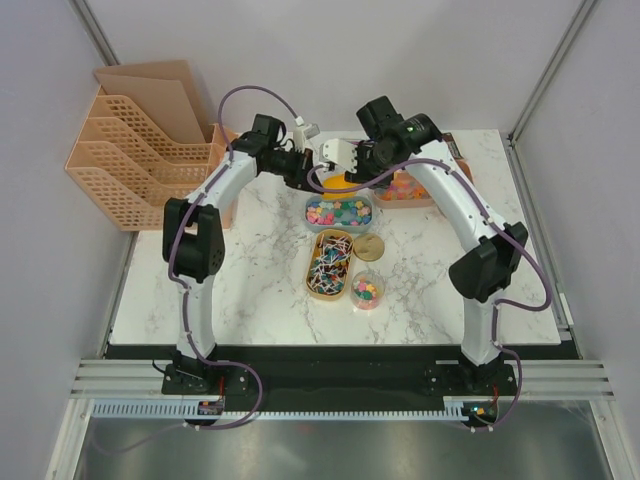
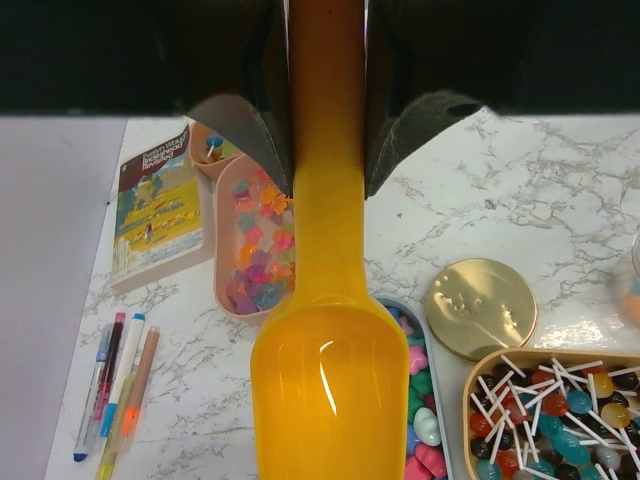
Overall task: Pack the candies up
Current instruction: Adjust the storage box at the center of the board.
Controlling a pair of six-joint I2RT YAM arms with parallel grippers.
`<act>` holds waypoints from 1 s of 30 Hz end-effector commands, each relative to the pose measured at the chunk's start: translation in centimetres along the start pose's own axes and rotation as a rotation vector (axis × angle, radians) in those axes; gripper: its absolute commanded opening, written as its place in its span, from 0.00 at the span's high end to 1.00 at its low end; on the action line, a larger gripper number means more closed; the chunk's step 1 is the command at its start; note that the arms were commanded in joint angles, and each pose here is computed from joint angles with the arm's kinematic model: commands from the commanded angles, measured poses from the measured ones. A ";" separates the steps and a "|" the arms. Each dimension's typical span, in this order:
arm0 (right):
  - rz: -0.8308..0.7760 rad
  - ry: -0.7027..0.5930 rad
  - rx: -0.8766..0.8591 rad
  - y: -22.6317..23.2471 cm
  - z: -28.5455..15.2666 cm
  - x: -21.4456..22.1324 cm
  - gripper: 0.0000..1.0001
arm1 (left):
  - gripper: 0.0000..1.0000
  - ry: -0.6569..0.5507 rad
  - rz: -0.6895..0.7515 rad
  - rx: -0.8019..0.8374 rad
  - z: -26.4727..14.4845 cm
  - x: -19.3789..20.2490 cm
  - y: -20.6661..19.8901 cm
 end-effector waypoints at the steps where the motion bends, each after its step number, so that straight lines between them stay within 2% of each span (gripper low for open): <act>1: 0.009 -0.166 0.028 0.2 -2.3 -1.5 1.00 | 0.98 0.000 0.047 -0.063 -0.1 -1.3 -0.1; 4: 0.050 -0.105 0.053 -0.4 -1.7 0.2 1.00 | 0.98 -0.006 0.094 -0.151 -1.9 -2.6 -0.4; 7: 0.103 -0.082 0.047 -1.5 -2.7 3.0 1.00 | 0.93 0.039 0.194 -0.186 -4.0 -2.1 -1.6; 11: 0.083 0.001 0.048 -0.8 -3.9 6.5 1.00 | 0.92 0.228 0.358 -0.160 -5.2 2.8 -3.2; 12: 0.083 0.022 0.048 -0.7 -3.7 7.1 1.00 | 0.89 0.288 0.345 -0.141 -4.8 5.0 -3.4; 13: 0.094 0.048 0.042 -0.6 -3.5 8.0 1.00 | 0.76 0.324 0.357 -0.135 -4.7 5.6 -3.8; 15: 0.113 0.056 0.046 -0.8 -3.5 8.6 1.00 | 0.61 0.367 0.334 -0.086 -4.3 6.7 -4.5; 16: 0.132 0.058 0.049 -0.9 -3.5 8.8 1.00 | 0.44 0.378 0.323 -0.066 -3.7 6.8 -5.0; 23: 0.152 0.066 0.037 -0.7 -3.3 9.5 1.00 | 0.40 0.429 0.179 -0.016 -0.7 7.6 -5.9; 30: 0.149 0.071 0.027 -0.4 -3.1 10.6 1.00 | 0.41 0.478 0.159 -0.016 1.1 8.2 -6.1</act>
Point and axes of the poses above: each gripper's point midway between its finger pads, its own z axis out along the fingers, its own y axis along the line the jaws close on, x = y × z, the point moved 10 cm from there along -z, back along the fingers, and after that the axes turned 15 degrees about z, right-handed, at the moved point
